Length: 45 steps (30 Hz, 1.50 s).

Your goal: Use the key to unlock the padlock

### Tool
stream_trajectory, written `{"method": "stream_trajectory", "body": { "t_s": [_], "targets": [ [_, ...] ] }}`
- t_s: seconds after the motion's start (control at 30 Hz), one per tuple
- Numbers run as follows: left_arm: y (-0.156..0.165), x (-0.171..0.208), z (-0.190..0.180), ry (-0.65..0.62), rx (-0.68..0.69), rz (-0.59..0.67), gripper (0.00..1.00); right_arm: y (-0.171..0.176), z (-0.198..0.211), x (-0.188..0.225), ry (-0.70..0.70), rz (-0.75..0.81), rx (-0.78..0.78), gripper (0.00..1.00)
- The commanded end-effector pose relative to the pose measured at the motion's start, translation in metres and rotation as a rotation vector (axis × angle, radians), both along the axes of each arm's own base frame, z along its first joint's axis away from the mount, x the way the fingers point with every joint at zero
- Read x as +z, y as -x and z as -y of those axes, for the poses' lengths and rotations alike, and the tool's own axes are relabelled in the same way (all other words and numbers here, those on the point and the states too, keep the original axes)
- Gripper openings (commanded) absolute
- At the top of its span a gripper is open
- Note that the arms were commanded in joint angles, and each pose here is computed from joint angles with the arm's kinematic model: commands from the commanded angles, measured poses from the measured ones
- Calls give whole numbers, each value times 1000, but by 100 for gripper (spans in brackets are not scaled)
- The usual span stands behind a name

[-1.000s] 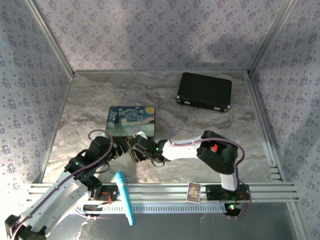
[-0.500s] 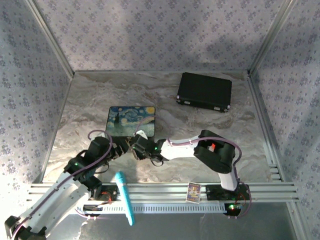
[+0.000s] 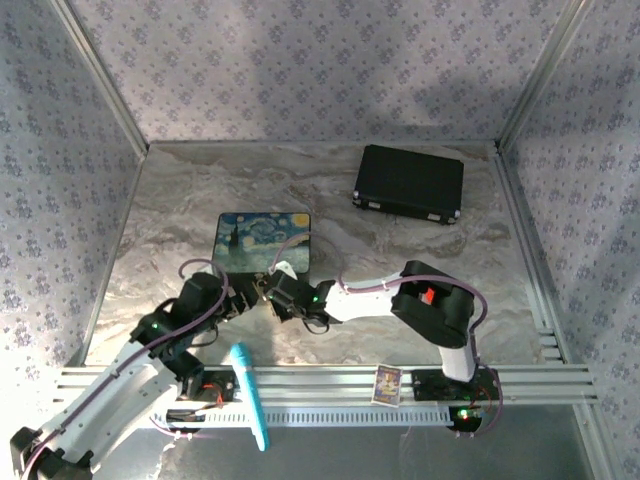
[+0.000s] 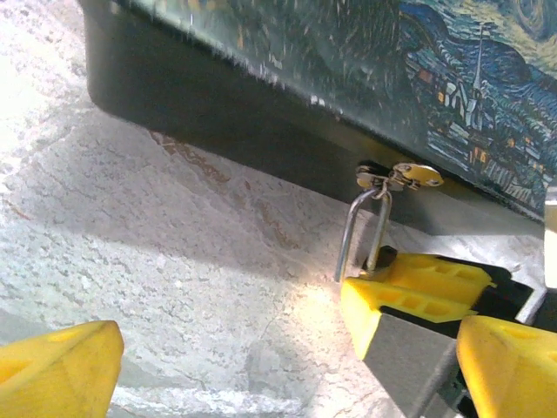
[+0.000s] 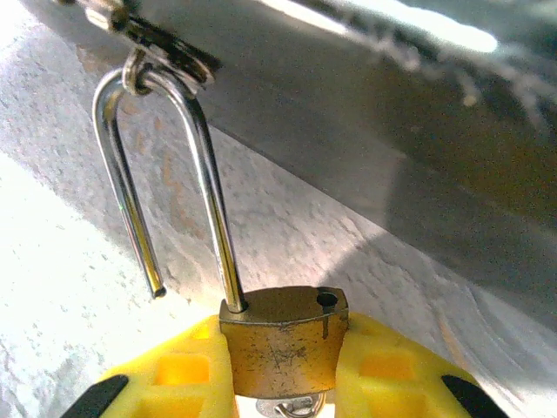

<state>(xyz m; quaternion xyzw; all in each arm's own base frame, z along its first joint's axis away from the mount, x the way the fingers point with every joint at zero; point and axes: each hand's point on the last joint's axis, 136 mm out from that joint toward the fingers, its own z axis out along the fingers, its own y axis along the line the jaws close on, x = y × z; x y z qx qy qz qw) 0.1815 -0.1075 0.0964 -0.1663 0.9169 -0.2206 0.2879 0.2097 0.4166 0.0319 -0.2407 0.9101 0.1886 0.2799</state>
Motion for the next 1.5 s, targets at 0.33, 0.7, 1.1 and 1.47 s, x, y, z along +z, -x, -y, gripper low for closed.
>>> {"method": "stream_trajectory", "body": {
  "t_s": [0.33,0.7,1.1,1.47],
  "targets": [
    [-36,82,54,-322,-392,274,100,-6,79,-5,22,-74,-189,15],
    [-74,59,89,-738,-674,224,93,-15,100,-18,-128,-151,-320,11],
    [-71,1,80,-895,-823,92,56,-19,87,-33,-230,-189,-389,10],
    [-65,-30,75,-987,-870,6,45,-29,74,-31,-328,-214,-432,8]
  ]
}}
